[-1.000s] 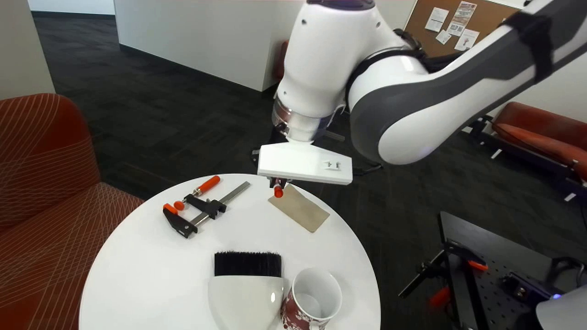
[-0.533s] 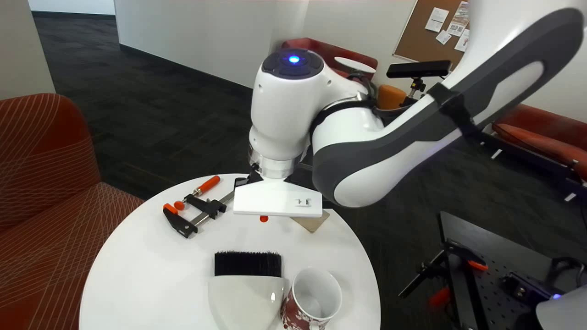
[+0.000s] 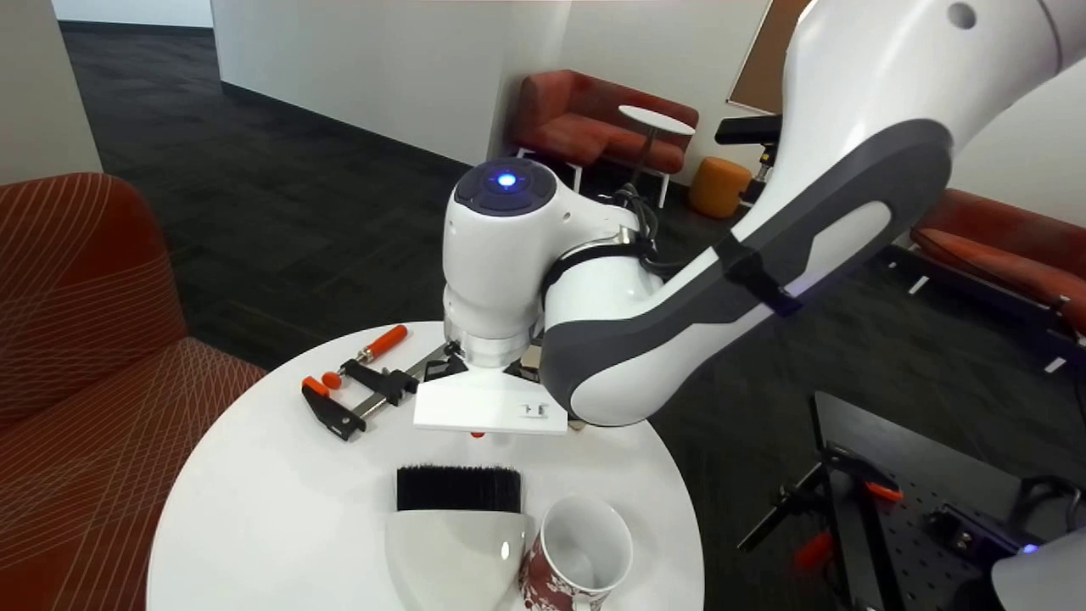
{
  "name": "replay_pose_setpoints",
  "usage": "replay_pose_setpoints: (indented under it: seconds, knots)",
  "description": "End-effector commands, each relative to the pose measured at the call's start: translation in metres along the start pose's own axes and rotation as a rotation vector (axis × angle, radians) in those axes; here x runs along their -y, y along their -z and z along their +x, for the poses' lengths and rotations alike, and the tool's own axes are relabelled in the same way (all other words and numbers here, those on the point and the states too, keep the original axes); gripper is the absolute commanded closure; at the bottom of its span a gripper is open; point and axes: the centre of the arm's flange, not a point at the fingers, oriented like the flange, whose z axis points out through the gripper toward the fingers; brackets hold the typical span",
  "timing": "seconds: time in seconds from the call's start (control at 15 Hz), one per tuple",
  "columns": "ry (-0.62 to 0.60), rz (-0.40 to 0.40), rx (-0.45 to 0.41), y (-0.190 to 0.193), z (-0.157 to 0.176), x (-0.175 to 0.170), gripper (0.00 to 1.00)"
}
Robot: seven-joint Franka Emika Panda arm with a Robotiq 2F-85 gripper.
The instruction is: Pick up the pen from the mug cup and put it on the table.
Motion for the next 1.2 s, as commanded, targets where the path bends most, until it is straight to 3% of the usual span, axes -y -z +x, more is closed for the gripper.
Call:
replay_pose_setpoints:
  seconds: [0.0,0.13,0.2,0.27,0.73,0.8,1.13]
  knots:
    - [-0.028,0.009,0.006,-0.010,0.003,0.010,0.95]
    - [-0.037,0.007,0.007,-0.014,0.004,0.011,0.95]
    - [-0.043,0.005,0.006,-0.014,0.005,0.011,0.56]
    - [-0.048,0.007,0.008,-0.014,0.006,0.011,0.55]
    - [-0.069,0.025,0.002,-0.006,0.014,0.010,0.05]
    - [-0.070,0.027,0.001,-0.005,0.014,0.010,0.00]
    - [-0.056,0.008,0.003,-0.009,0.013,0.009,0.00]
